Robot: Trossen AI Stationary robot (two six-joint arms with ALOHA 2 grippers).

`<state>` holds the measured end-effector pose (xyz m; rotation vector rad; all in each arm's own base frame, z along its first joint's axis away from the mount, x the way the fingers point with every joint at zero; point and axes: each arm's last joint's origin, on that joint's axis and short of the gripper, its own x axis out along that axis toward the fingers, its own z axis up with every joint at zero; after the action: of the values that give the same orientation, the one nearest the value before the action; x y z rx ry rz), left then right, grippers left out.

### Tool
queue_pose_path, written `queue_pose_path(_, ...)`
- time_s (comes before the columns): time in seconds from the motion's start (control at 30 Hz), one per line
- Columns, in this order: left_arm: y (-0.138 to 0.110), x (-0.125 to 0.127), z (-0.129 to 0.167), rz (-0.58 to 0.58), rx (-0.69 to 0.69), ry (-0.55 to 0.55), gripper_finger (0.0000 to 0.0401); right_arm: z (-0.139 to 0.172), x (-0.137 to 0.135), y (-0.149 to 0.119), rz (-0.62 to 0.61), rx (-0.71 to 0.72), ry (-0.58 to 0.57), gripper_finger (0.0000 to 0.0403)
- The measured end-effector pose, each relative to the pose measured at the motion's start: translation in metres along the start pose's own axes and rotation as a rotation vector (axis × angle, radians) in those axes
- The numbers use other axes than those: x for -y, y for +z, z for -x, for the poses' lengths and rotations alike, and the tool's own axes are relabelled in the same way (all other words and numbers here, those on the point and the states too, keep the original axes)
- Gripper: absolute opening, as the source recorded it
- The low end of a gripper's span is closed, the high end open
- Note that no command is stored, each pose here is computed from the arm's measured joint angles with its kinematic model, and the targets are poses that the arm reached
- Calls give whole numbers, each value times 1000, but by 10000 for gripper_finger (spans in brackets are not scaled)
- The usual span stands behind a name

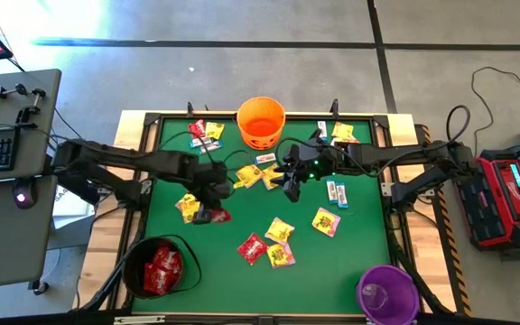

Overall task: Sort candy by brand, put in halloween buckets
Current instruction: Put the red candy into the black bucket

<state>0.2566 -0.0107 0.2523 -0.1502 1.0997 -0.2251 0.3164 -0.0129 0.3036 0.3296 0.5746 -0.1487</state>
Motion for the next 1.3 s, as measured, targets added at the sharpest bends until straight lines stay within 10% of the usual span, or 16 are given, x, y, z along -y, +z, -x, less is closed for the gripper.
queue_pose_path(1.3, -22, 81, 119, 30, 294, -232, 0, 0, 2, 1, 12, 26, -81, 169)
